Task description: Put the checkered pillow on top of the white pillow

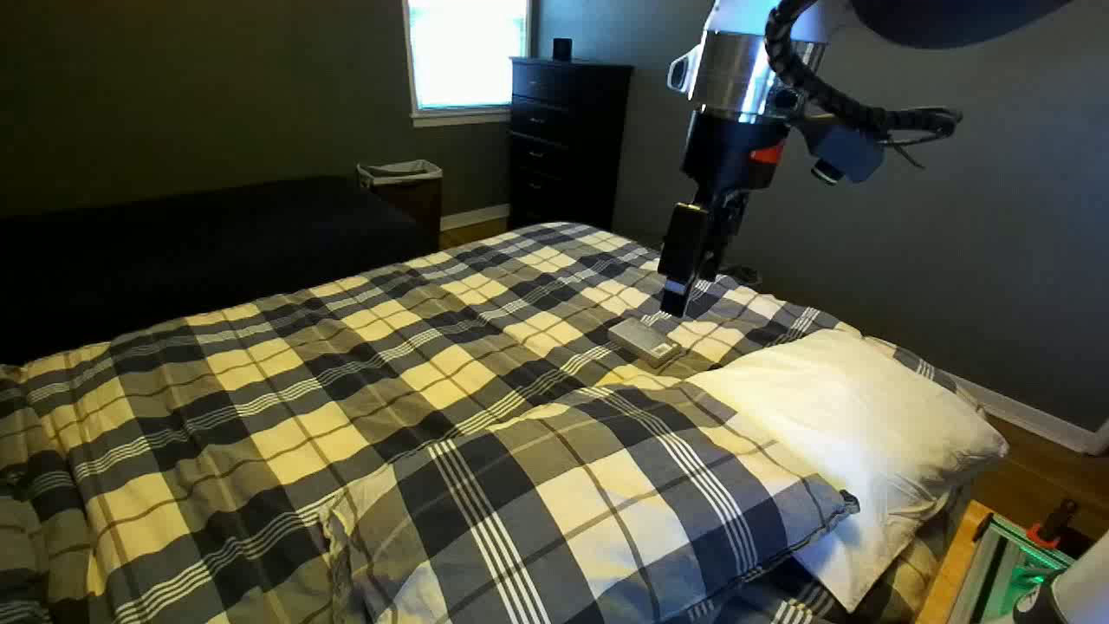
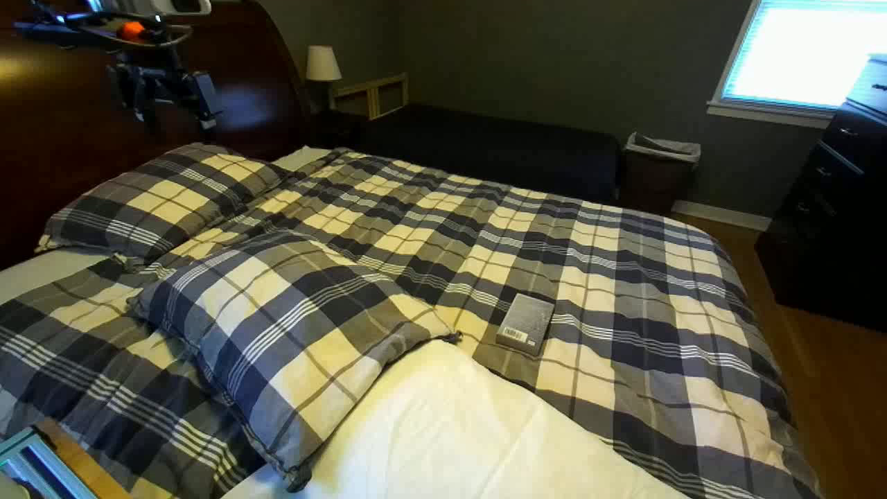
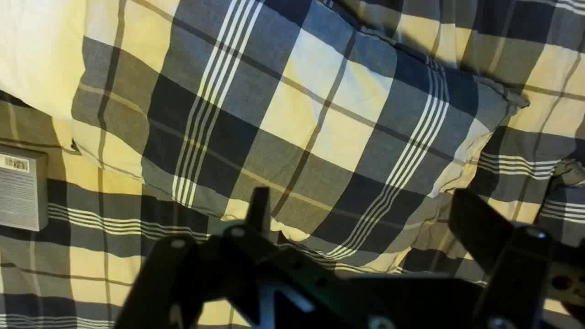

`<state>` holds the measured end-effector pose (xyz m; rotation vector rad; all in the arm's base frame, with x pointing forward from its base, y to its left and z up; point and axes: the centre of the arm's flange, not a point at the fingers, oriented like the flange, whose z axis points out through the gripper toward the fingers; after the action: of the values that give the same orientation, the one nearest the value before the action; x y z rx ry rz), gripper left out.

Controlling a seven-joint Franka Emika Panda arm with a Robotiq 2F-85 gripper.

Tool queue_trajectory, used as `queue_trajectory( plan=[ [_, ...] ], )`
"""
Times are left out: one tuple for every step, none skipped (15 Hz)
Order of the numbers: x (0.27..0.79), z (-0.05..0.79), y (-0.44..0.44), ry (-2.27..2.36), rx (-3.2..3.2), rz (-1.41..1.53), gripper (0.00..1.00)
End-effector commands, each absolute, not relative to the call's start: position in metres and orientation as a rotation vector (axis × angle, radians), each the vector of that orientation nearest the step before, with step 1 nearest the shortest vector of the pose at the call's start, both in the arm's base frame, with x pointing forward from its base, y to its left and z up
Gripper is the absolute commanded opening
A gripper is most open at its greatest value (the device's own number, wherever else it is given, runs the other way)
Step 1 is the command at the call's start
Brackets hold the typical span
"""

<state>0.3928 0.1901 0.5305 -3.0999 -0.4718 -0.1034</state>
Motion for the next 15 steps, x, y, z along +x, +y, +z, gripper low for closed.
queue_trajectory(
  plan=[
    [0.393, 0.531, 0.19, -0.472, -3.1, -0.103, 1.0],
    [0.393, 0.531, 0.19, -0.472, -3.1, -0.103, 1.0],
    [0.393, 0.531, 0.19, -0.472, -3.1, -0.103, 1.0],
    [0.393, 0.531, 0.19, -0.472, -3.1, -0.103, 1.0],
    [0.393, 0.531, 0.19, -0.472, -3.1, -0.103, 1.0],
    [0.393, 0.531, 0.19, -0.472, -3.1, -0.103, 1.0],
    [0.396, 0.523, 0.181, -0.445, -3.097, -0.109, 1.0],
    [0.4, 0.514, 0.171, -0.434, -3.088, -0.096, 1.0],
    [0.403, 0.502, 0.156, -0.389, -3.114, -0.104, 1.0],
    [0.405, 0.491, 0.145, -0.364, -3.124, -0.101, 1.0],
    [0.408, 0.481, 0.133, -0.354, -3.139, -0.121, 1.0],
    [0.409, 0.47, 0.123, -0.334, -3.149, -0.134, 1.0],
    [0.411, 0.458, 0.114, -0.314, -3.154, -0.151, 1.0],
    [0.411, 0.444, 0.107, -0.303, -3.165, -0.178, 1.0],
    [0.412, 0.429, 0.1, -0.297, -3.178, -0.211, 1.0]
  ],
)
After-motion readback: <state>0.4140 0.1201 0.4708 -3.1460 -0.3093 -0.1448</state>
